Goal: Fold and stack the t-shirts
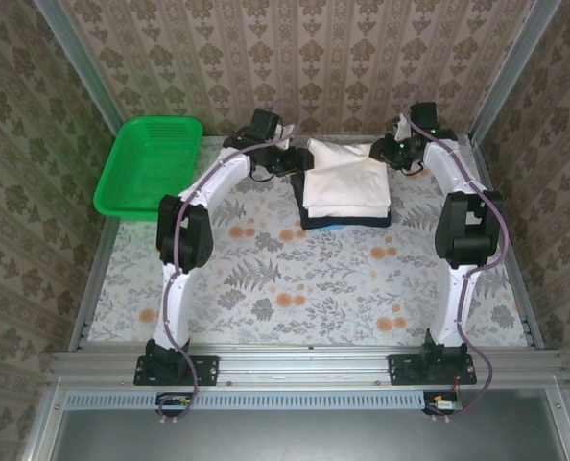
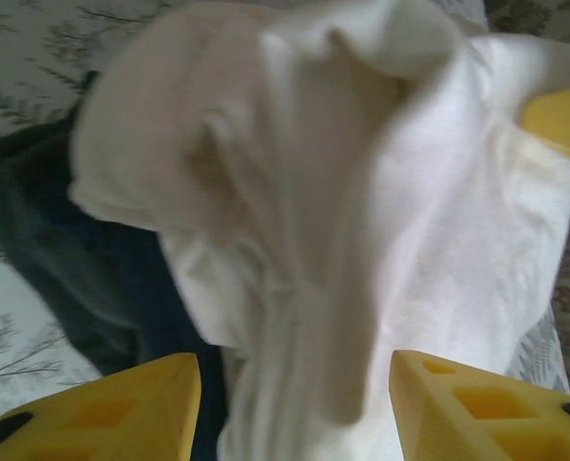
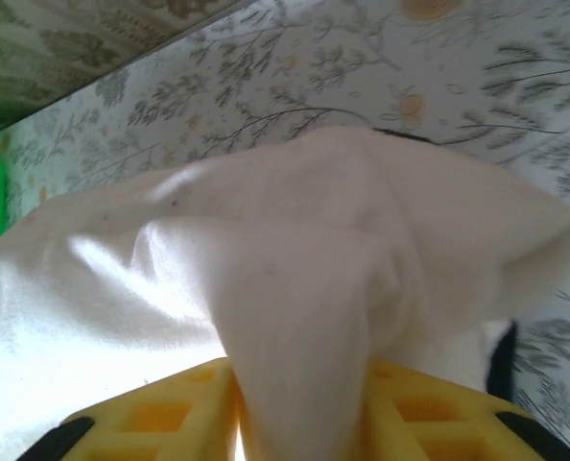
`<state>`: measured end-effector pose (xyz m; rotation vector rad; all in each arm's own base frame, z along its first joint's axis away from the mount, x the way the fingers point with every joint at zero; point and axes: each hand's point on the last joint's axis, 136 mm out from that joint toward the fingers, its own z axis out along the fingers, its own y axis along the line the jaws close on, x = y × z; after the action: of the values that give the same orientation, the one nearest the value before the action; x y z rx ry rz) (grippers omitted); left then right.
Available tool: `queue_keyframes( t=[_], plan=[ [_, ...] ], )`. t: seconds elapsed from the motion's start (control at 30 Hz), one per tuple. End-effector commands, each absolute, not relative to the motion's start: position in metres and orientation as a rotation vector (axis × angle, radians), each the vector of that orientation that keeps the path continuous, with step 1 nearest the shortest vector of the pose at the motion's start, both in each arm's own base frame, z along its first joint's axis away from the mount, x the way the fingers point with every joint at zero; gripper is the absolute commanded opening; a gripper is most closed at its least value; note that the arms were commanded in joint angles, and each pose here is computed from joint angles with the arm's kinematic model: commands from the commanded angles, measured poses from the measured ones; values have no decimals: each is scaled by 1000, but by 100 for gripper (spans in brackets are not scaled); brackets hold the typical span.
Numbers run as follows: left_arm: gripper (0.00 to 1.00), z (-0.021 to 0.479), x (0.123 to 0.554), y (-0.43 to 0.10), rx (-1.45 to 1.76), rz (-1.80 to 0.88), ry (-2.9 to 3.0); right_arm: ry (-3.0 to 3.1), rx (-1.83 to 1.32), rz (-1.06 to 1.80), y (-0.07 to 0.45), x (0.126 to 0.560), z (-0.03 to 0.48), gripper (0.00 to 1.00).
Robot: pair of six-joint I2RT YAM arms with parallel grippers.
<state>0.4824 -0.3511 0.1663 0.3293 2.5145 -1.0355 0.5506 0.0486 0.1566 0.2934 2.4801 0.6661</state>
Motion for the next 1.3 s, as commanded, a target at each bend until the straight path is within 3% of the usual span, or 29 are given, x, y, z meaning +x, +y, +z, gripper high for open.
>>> queue_keyframes(
  t=[0.0, 0.13, 0.33, 0.47, 0.63, 0.73, 0.93, 1.07, 1.17, 1.27],
  plan=[
    [56, 186, 486, -333, 336, -934, 2492, 2396, 291, 462, 25, 533, 212, 42],
    [58, 196, 495, -329, 384, -797, 2455, 2382, 296, 339, 24, 510, 220, 45],
    [60, 196, 518, -360, 518, -774, 2343, 2352, 172, 367, 85, 489, 198, 48],
    [66, 171, 545, -359, 482, -710, 2330, 2419, 145, 381, 104, 487, 164, 48],
    [59, 123, 558, -339, 418, -695, 2445, 2446, 162, 310, 92, 478, 150, 53],
    [58, 121, 557, -335, 410, -686, 2456, 2417, 131, 301, 92, 474, 161, 59],
    [60, 170, 561, -316, 382, -693, 2371, 2379, 51, 272, 115, 461, 182, 69],
    [61, 201, 553, -310, 386, -702, 2321, 2296, -115, 124, 161, 450, 197, 87],
    [65, 212, 544, -284, 342, -657, 2337, 2254, -228, 44, 196, 449, 192, 100],
    [70, 212, 530, -237, 228, -627, 2343, 2251, -319, -27, 228, 453, 174, 100]
  ],
)
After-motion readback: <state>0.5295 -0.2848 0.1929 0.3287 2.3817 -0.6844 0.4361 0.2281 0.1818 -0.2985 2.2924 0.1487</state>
